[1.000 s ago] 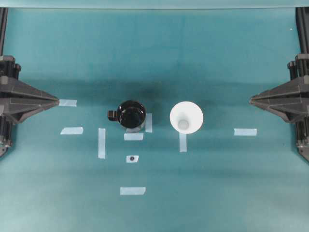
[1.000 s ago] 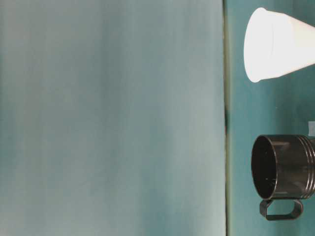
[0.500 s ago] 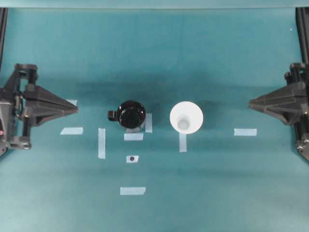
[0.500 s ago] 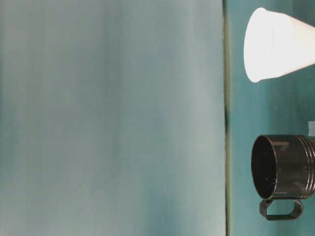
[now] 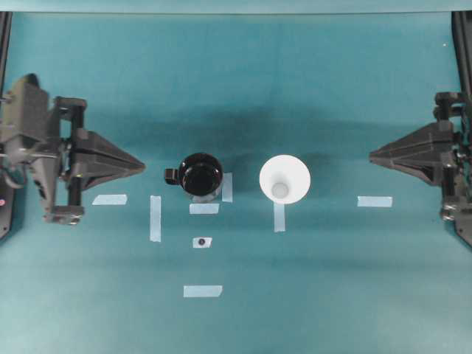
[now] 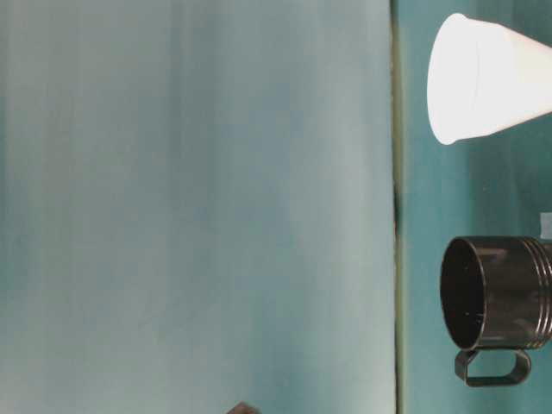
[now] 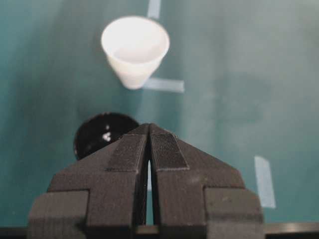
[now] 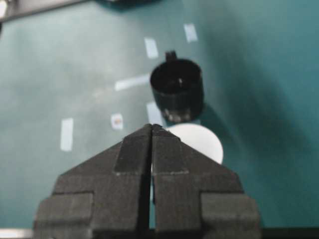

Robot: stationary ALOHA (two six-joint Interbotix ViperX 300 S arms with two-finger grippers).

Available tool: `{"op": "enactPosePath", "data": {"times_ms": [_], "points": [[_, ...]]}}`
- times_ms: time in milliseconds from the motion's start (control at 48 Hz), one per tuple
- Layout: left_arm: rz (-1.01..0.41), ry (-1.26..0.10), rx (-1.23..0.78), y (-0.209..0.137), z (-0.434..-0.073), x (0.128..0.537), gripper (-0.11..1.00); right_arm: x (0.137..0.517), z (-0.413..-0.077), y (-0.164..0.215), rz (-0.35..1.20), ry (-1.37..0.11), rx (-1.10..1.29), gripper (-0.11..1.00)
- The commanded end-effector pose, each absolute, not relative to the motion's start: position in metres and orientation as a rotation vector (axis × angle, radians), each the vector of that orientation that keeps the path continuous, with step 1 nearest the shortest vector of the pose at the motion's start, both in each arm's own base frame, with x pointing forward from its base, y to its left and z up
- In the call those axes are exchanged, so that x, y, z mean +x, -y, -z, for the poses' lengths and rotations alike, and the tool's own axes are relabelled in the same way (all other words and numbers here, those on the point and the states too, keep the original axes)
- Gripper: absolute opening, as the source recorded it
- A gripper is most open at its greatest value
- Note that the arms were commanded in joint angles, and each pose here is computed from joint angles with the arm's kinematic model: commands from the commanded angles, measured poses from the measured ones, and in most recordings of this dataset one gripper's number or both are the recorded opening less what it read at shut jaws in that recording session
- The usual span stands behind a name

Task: Holding the cup holder with the left arm, the right arm places the cup into the cup holder.
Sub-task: 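Move left gripper toward black cup holder and right gripper toward white cup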

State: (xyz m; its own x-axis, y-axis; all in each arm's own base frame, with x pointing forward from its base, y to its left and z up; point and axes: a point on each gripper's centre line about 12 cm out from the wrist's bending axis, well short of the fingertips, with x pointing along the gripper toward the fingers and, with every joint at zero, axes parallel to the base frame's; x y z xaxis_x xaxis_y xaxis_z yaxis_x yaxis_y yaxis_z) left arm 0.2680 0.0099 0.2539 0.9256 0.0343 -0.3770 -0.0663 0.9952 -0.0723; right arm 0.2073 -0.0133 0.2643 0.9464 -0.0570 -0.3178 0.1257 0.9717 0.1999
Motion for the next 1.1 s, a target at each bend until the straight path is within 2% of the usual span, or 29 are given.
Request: {"op": "enactPosePath", "data": {"times_ms": [0,625,1083], "points": [[-0.053,-0.374,-0.067,-0.012,-0.266,0.276,0.03,0.226,-0.263,0.016,0.105,-0.39,0.22,0.02],[-0.063,-0.576,0.012,-0.022,-0.256,0.304,0.03,0.283,-0.24,0.036,0.171,-0.71,0.185,0.02],[-0.032,-0.815,0.115,-0.029,-0.23,0.306,0.03,0.316,-0.217,0.046,0.189,-0.899,0.136,0.02]]}}
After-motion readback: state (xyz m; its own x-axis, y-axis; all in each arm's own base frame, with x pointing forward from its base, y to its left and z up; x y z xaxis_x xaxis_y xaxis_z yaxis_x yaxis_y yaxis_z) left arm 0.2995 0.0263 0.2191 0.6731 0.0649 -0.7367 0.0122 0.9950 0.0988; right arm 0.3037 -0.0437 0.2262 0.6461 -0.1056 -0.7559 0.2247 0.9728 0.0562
